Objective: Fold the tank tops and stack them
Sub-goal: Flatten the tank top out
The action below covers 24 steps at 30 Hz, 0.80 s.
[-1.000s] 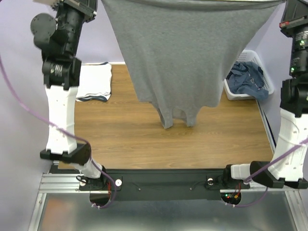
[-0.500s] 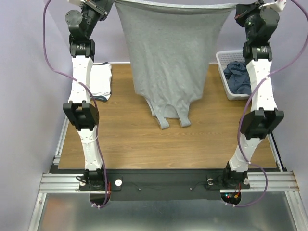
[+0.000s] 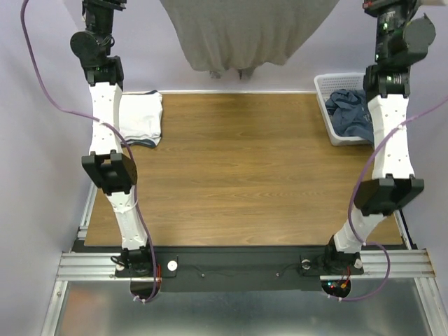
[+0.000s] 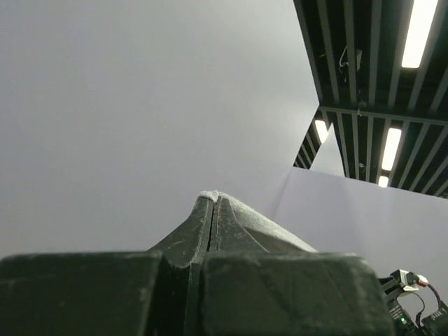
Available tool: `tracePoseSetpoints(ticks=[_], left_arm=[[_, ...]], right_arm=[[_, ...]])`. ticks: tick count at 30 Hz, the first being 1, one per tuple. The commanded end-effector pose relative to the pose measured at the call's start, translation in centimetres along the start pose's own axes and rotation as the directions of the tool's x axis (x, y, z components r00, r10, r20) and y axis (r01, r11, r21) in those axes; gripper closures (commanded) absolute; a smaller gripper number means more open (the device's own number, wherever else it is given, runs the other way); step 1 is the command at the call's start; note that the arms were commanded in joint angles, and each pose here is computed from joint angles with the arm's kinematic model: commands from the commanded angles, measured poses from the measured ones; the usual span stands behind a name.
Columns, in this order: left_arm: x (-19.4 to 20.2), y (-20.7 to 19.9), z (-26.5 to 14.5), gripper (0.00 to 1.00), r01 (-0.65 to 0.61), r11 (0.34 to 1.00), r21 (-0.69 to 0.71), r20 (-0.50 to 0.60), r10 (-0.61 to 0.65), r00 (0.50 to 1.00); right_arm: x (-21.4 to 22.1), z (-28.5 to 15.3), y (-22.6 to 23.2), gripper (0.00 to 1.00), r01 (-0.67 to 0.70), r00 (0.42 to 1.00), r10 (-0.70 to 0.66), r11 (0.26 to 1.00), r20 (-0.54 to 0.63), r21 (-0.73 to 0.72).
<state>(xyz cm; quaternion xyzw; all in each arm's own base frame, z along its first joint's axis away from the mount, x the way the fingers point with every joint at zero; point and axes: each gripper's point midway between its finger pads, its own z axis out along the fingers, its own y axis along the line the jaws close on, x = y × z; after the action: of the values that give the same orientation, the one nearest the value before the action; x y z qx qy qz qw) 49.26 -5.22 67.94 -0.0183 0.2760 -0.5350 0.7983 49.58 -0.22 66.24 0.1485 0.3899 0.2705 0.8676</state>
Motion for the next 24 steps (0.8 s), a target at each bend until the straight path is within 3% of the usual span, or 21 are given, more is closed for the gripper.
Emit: tracePoseSetpoints(ticks=[1, 2, 4, 5, 6, 8, 9, 10, 11, 12, 14, 15, 17, 18, 20, 23, 24], left_arm=[[-0.2, -2.8, -1.3, 1.00, 0.029, 0.997, 0.070, -0.061, -0.025, 0.998], [1.5, -1.3, -2.6, 1.00, 0.063, 0.998, 0.017, -0.103, -0.061, 0.993], [3.9, -0.1, -4.8, 1.00, 0.095, 0.995, -0.038, -0.160, -0.100, 0.982], [3.5, -2.1, -5.3, 1.00, 0.091, 0.995, -0.032, -0.162, -0.095, 0.982], [6.8, 1.2, -8.7, 1.00, 0.128, 0.980, -0.150, -0.204, -0.158, 0.966], [9.6, 1.5, -13.7, 1.00, 0.151, 0.955, -0.256, -0.236, -0.213, 0.948], [10.2, 1.7, -15.5, 1.00, 0.153, 0.943, -0.296, -0.246, -0.230, 0.942], [11.3, 1.7, -17.3, 1.00, 0.162, 0.929, -0.334, -0.260, -0.256, 0.931], [11.0, -0.3, -18.4, 1.00, 0.161, 0.928, -0.336, -0.263, -0.257, 0.930], [13.7, 1.8, -23.2, 1.00, 0.174, 0.866, -0.469, -0.282, -0.333, 0.900], [14.5, 0.5, -26.5, 1.00, 0.161, 0.826, -0.541, -0.288, -0.362, 0.887], [16.8, 2.3, -31.6, 1.00, 0.109, 0.740, -0.664, -0.318, -0.412, 0.854], [17.9, 0.7, -34.8, 1.00, 0.053, 0.706, -0.707, -0.363, -0.426, 0.828], [19.7, 1.2, -39.6, 1.00, -0.016, 0.621, -0.784, -0.395, -0.479, 0.784], [20.9, 0.0, -45.0, 1.00, -0.089, 0.522, -0.848, -0.409, -0.539, 0.737], [21.6, -1.0, -49.8, 1.00, -0.159, 0.423, -0.892, -0.401, -0.579, 0.710], [22.4, -1.4, -53.5, 1.00, -0.203, 0.345, -0.916, -0.386, -0.626, 0.678]], right_arm=[[-0.5, -2.7, -1.0, 1.00, -0.025, 1.000, 0.024, 0.999, 0.014, 0.035], [3.3, -4.5, -4.0, 1.00, -0.032, 0.997, 0.039, 0.994, -0.067, 0.104], [3.7, -7.6, -4.4, 1.00, -0.039, 0.993, 0.054, 0.989, -0.102, 0.145], [7.5, -10.6, -7.4, 1.00, -0.037, 0.980, 0.079, 0.973, -0.181, 0.226], [6.9, -12.2, -6.9, 0.99, -0.040, 0.978, 0.086, 0.972, -0.188, 0.233], [11.1, -17.1, -9.7, 1.00, -0.031, 0.946, 0.131, 0.947, -0.296, 0.320], [10.1, -17.2, -8.8, 1.00, -0.039, 0.948, 0.134, 0.949, -0.288, 0.311], [13.1, -20.8, -11.1, 1.00, -0.012, 0.915, 0.167, 0.922, -0.368, 0.387], [13.0, -22.4, -10.7, 1.00, -0.015, 0.906, 0.178, 0.920, -0.384, 0.392], [15.4, -25.7, -11.9, 1.00, -0.012, 0.869, 0.224, 0.900, -0.441, 0.435], [16.7, -29.2, -11.8, 1.00, -0.023, 0.816, 0.290, 0.880, -0.499, 0.474], [17.8, -31.1, -12.3, 1.00, -0.007, 0.787, 0.315, 0.865, -0.531, 0.502], [20.1, -36.5, -13.5, 1.00, 0.047, 0.703, 0.382, 0.816, -0.600, 0.575], [19.8, -38.0, -13.3, 1.00, 0.065, 0.690, 0.383, 0.813, -0.615, 0.579], [20.5, -43.0, -14.3, 0.99, 0.131, 0.640, 0.426, 0.759, -0.639, 0.638], [22.1, -48.1, -14.1, 1.00, 0.160, 0.536, 0.519, 0.712, -0.666, 0.683], [22.2, -49.6, -13.8, 1.00, 0.169, 0.506, 0.542, 0.700, -0.670, 0.694]])
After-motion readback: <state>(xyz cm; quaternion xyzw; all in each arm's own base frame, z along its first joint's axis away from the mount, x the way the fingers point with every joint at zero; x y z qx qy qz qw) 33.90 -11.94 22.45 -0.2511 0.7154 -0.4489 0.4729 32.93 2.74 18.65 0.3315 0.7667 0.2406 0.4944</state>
